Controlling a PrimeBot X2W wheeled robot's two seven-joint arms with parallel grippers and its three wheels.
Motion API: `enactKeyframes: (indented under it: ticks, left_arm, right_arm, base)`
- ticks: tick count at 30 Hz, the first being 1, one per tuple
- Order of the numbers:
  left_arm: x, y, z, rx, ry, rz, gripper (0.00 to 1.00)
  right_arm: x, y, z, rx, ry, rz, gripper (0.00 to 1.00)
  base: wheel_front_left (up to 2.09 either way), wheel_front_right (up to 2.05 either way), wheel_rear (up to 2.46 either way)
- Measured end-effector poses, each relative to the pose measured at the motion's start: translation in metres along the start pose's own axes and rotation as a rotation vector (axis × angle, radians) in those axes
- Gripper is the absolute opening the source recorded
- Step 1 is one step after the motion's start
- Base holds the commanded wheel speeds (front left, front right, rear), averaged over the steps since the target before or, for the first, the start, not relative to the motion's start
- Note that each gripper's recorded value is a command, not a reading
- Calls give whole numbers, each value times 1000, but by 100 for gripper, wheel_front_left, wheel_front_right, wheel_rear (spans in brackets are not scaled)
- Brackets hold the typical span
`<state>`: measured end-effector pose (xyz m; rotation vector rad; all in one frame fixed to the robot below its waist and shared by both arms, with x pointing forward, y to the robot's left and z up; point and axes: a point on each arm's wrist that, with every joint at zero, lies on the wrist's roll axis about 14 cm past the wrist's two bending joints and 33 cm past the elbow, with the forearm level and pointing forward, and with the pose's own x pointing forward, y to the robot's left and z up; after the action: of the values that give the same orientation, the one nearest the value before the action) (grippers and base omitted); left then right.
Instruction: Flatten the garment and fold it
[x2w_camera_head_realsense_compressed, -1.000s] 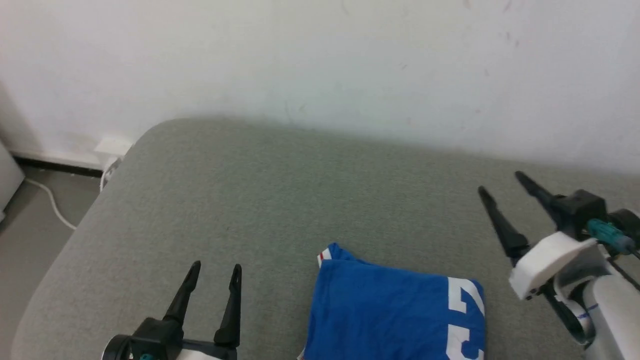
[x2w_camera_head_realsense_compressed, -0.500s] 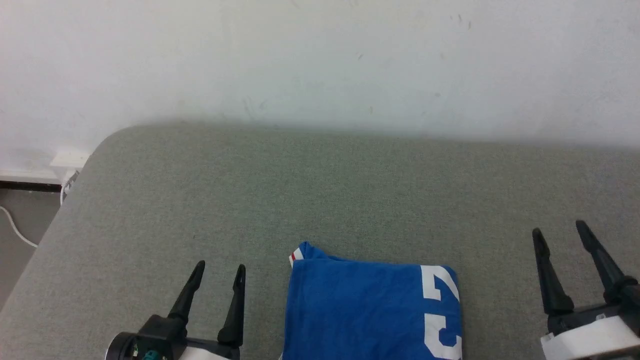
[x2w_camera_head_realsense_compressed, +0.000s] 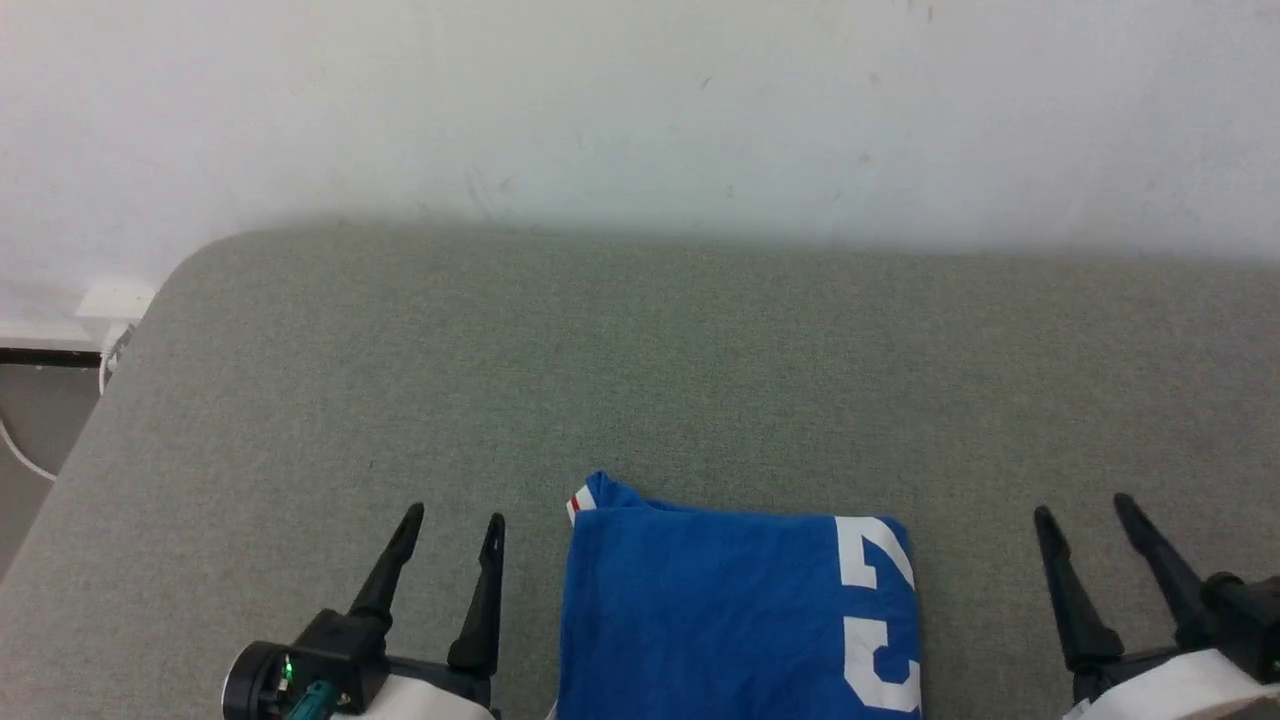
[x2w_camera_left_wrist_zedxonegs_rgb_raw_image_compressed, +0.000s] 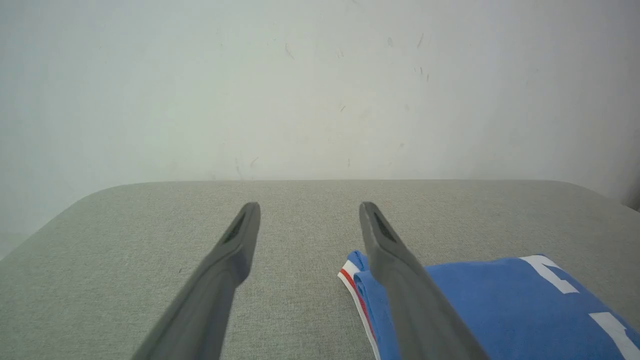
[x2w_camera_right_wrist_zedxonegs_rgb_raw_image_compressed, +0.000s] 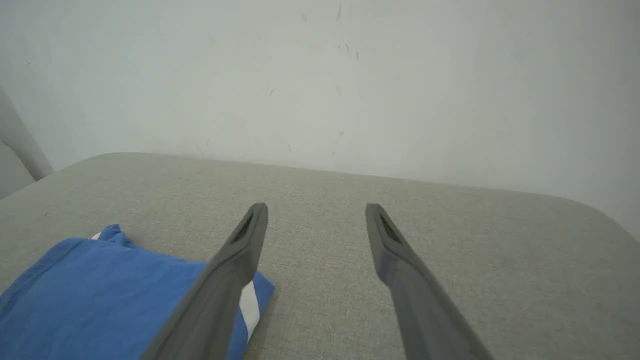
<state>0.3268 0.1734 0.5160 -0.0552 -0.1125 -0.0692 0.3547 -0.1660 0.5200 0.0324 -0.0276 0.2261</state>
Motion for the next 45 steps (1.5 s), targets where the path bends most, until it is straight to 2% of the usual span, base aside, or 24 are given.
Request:
enactKeyframes:
  ticks: [3, 5, 9, 15, 23, 29, 34, 35, 36, 41, 45]
  left_arm:
    - [3, -1, -2, 2, 5, -4, 100]
    - [3, -2, -4, 1, 14, -6, 100]
    - [8, -2, -8, 1, 26, -8, 100]
    - [16, 0, -13, 10, 42, -6, 100]
    - [16, 9, -19, 18, 65, 25, 100]
    - [10, 18, -23, 22, 82, 55, 100]
    - [7, 19, -23, 23, 83, 61, 100]
    - [7, 19, -23, 23, 83, 61, 100]
    - [7, 19, -22, 23, 82, 60, 100]
    - [7, 16, -17, 21, 62, 50, 100]
    - [9, 10, -13, 19, 49, 31, 100]
  right_arm:
    - [-3, 11, -27, 97, 169, 59, 100]
    - [-4, 17, -40, 209, 267, 85, 100]
    - [-12, 25, -65, 329, 479, 154, 100]
    - [-11, 41, -93, 475, 683, 212, 100]
    - [-3, 77, -127, 530, 855, 299, 100]
    - [3, 101, -141, 525, 917, 362, 100]
    - [7, 108, -148, 461, 948, 391, 100]
    - [7, 108, -148, 461, 948, 391, 63]
    - [7, 110, -148, 446, 949, 398, 0]
    - [9, 109, -144, 385, 908, 398, 0]
    - [12, 98, -137, 255, 857, 401, 0]
  base:
    - [0, 0, 0]
    - [0, 0, 0]
    - [0, 0, 0]
    - [0, 0, 0]
    - [0, 0, 0]
    - [0, 0, 0]
    - [0, 0, 0]
    - [0, 0, 0]
    - [0, 0, 0]
    - [0, 0, 0]
    - [0, 0, 0]
